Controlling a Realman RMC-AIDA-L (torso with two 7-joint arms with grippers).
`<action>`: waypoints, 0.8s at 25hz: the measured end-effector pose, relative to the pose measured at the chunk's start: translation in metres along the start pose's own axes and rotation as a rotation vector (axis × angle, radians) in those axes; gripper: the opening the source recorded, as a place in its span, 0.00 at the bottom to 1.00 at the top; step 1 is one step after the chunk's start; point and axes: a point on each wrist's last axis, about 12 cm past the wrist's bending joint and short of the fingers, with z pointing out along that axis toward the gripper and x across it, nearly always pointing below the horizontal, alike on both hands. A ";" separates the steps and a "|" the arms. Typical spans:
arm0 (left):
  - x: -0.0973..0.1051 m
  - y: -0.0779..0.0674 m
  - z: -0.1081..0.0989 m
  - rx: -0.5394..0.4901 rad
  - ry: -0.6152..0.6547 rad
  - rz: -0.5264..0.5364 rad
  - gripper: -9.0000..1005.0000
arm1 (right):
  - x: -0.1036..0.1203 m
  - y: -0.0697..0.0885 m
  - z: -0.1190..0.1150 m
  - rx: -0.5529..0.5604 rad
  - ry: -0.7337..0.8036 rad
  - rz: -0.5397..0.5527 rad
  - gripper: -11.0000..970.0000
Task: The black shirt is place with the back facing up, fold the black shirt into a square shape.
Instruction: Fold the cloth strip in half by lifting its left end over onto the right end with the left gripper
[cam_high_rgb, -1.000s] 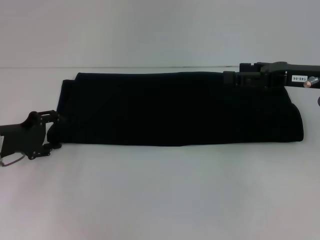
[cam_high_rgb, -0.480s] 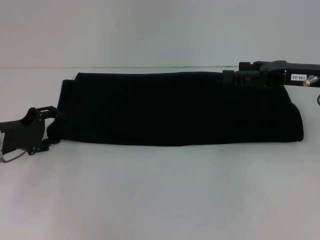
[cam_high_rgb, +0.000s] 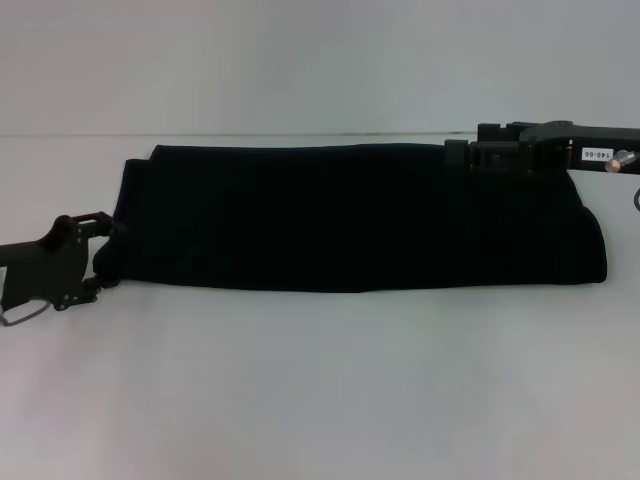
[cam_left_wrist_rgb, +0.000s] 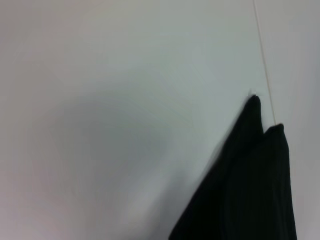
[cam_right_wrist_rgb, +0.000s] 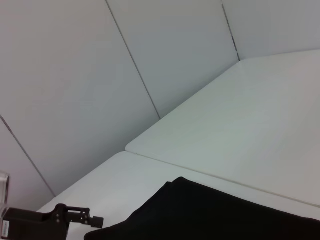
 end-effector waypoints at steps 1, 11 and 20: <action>0.001 0.001 0.000 0.001 0.007 -0.001 0.72 | 0.000 0.000 0.000 0.000 0.000 0.000 0.94; 0.008 0.010 -0.003 -0.001 0.043 -0.019 0.72 | -0.003 0.000 0.000 0.001 -0.004 -0.010 0.94; 0.003 0.006 -0.001 0.015 0.002 -0.017 0.72 | -0.004 0.001 0.001 -0.001 -0.004 -0.008 0.94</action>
